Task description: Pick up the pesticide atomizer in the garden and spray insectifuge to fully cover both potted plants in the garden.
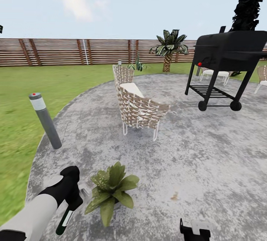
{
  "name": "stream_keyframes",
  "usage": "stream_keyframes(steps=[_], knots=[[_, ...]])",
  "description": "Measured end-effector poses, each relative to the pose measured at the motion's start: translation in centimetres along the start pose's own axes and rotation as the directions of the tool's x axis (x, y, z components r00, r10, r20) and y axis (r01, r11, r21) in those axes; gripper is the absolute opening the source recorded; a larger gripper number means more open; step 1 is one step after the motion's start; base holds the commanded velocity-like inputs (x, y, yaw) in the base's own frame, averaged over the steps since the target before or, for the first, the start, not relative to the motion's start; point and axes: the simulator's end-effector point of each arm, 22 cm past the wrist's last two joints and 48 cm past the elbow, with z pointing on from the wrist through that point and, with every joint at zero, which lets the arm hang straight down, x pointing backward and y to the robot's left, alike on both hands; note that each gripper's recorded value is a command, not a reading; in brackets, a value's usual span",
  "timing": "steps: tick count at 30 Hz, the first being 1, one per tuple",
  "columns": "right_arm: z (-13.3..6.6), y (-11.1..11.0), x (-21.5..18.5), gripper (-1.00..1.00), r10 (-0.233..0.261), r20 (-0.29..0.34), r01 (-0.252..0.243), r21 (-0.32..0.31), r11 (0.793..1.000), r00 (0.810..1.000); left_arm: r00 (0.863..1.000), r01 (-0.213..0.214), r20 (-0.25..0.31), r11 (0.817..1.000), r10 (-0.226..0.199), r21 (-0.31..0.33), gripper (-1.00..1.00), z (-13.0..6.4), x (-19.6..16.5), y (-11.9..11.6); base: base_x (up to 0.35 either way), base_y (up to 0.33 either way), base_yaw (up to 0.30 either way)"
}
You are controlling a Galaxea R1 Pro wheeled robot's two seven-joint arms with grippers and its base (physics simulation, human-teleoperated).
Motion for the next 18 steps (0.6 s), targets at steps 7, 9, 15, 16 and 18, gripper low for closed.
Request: stream_keyframes(steps=[7,9,15,16,18], knots=[[-0.01,0.12,0.0,1.0,0.001,0.0,-0.001,-0.001,1.0,1.0,1.0,0.002,-0.001,1.0,-0.002,0.001,-1.0,0.08,0.08,0.0,0.025,-0.265,0.007],[-0.01,0.15,0.0,1.0,0.001,0.0,-0.001,-0.002,1.0,1.0,1.0,0.002,-0.001,1.0,-0.002,0.001,-1.0,0.06,0.07,0.01,0.0,-0.272,0.144],[-0.04,0.27,0.01,1.0,0.002,-0.001,-0.002,-0.003,1.0,1.0,1.0,0.001,-0.001,1.0,-0.001,0.0,-1.0,0.04,0.06,0.03,0.006,-0.205,0.262],[-0.03,0.27,-0.01,1.0,0.002,-0.001,-0.002,-0.003,1.0,1.0,1.0,0.001,-0.001,1.0,-0.001,0.0,-1.0,0.04,0.07,0.03,0.071,-0.056,0.277],[-0.05,0.28,0.0,1.0,0.002,-0.001,-0.002,-0.003,1.0,1.0,1.0,0.002,-0.002,1.0,-0.002,0.0,-1.0,0.04,0.15,0.08,0.084,-0.016,0.277]])
